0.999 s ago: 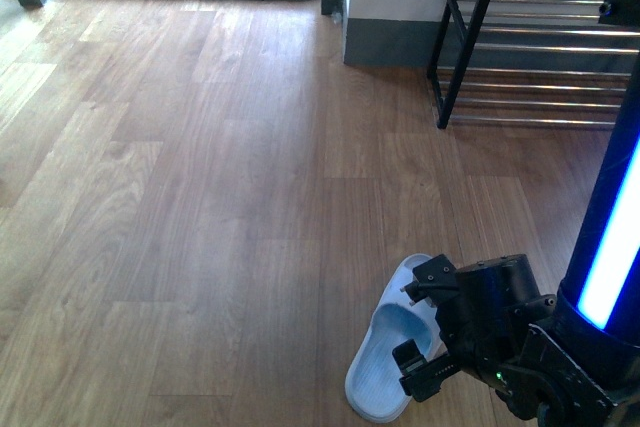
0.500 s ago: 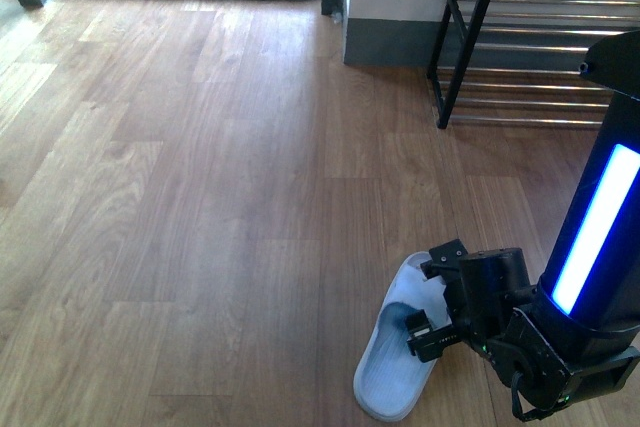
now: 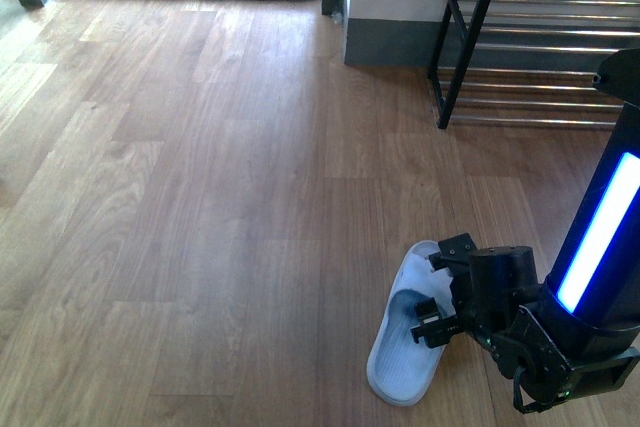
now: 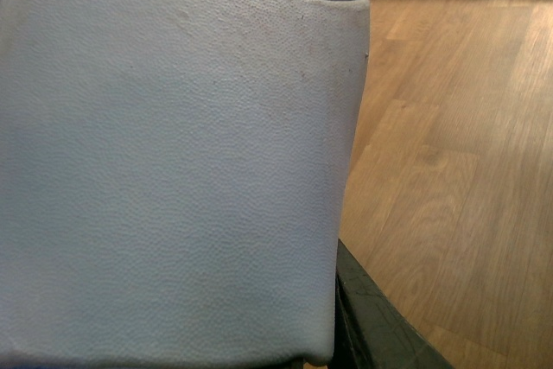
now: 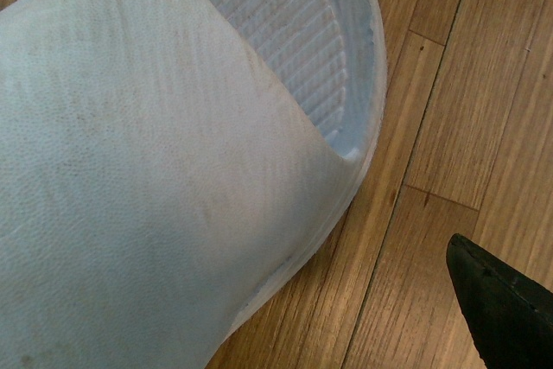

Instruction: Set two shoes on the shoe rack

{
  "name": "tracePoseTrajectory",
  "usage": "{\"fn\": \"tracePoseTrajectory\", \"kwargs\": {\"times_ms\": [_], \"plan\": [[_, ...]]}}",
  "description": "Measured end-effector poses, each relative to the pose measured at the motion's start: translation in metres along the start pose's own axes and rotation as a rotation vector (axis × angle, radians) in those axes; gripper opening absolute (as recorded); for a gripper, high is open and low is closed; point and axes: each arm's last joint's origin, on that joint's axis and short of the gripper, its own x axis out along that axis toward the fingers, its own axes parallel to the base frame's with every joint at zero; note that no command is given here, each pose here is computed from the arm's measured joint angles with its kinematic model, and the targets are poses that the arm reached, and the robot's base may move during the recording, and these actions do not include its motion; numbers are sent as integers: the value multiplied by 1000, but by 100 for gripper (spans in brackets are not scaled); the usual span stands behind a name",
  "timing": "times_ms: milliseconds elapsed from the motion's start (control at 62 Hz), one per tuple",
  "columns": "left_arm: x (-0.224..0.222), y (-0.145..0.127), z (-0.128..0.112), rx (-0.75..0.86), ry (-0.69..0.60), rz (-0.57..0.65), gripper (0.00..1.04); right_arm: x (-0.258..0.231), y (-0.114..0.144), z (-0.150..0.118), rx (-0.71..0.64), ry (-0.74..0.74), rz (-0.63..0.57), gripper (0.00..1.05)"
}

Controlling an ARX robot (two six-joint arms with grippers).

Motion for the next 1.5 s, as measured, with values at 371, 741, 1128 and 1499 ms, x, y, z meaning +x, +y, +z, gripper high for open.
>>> {"fn": "tracePoseTrajectory", "kwargs": {"times_ms": [371,741,1128,1499], "plan": [[0,0,0,0,0,0,2,8,0,3,7,-33,-30,30],[0,0,0,0,0,0,2,-15,-16,11,-37,-78,-44,1],[0,0,0,0,0,0,2,-161,-71,99,-216,-356,-25,1],[0,0,0,0,0,0,2,-333,-120,129,-182,-613,-37,1]]}}
